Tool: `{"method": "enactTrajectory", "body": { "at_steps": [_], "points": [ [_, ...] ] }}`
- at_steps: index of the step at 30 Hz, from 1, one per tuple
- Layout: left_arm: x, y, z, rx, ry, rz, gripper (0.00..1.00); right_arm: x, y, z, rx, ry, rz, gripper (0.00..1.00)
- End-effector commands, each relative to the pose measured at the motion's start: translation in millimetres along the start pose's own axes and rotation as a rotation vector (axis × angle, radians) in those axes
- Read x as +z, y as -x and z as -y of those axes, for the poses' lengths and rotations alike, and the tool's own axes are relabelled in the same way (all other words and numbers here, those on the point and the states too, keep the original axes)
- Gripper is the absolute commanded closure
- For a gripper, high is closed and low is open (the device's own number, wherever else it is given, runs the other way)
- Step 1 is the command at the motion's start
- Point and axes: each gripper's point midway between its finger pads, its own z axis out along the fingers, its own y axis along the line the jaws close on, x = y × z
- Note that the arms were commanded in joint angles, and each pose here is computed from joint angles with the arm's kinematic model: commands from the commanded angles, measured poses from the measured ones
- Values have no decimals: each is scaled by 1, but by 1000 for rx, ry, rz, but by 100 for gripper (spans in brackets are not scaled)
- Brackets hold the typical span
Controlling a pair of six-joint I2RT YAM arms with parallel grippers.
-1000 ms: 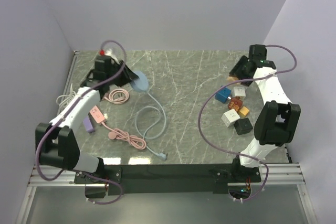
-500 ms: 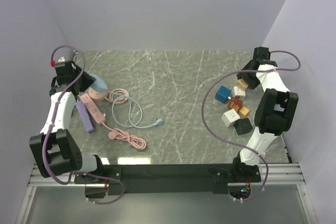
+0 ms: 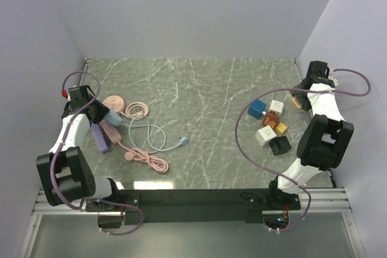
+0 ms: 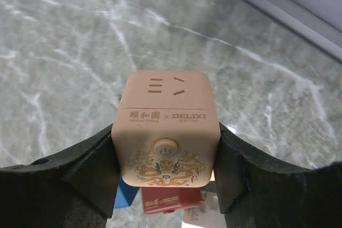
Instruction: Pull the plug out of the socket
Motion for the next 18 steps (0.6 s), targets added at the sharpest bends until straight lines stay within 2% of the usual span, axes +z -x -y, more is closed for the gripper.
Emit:
{"method": "enactTrajectory", "body": {
  "at_steps": [1,4,6,7,10,16,18],
  "points": [
    [-11,14,10,-12,-46,54,62,2,-4,17,50,-62,10,100],
    [-18,13,23,-19,-108,42,41,15,-22,21,57,-76,-44,100],
    [-25,13,34,-7,-165,38,35,23,-39,22,52,-66,-97,100],
    [-28,13,36,-4,-174,37,27,26,-42,20,53,-51,-102,100],
    [-38,17,41,15,-197,49,14,34,-59,21,55,-33,-146,100],
    [-62,24,54,32,-252,75,3,41,-85,22,18,-22,-198,100],
    [-69,25,60,32,-290,79,1,43,-89,24,13,-30,-207,87]
  ]
}}
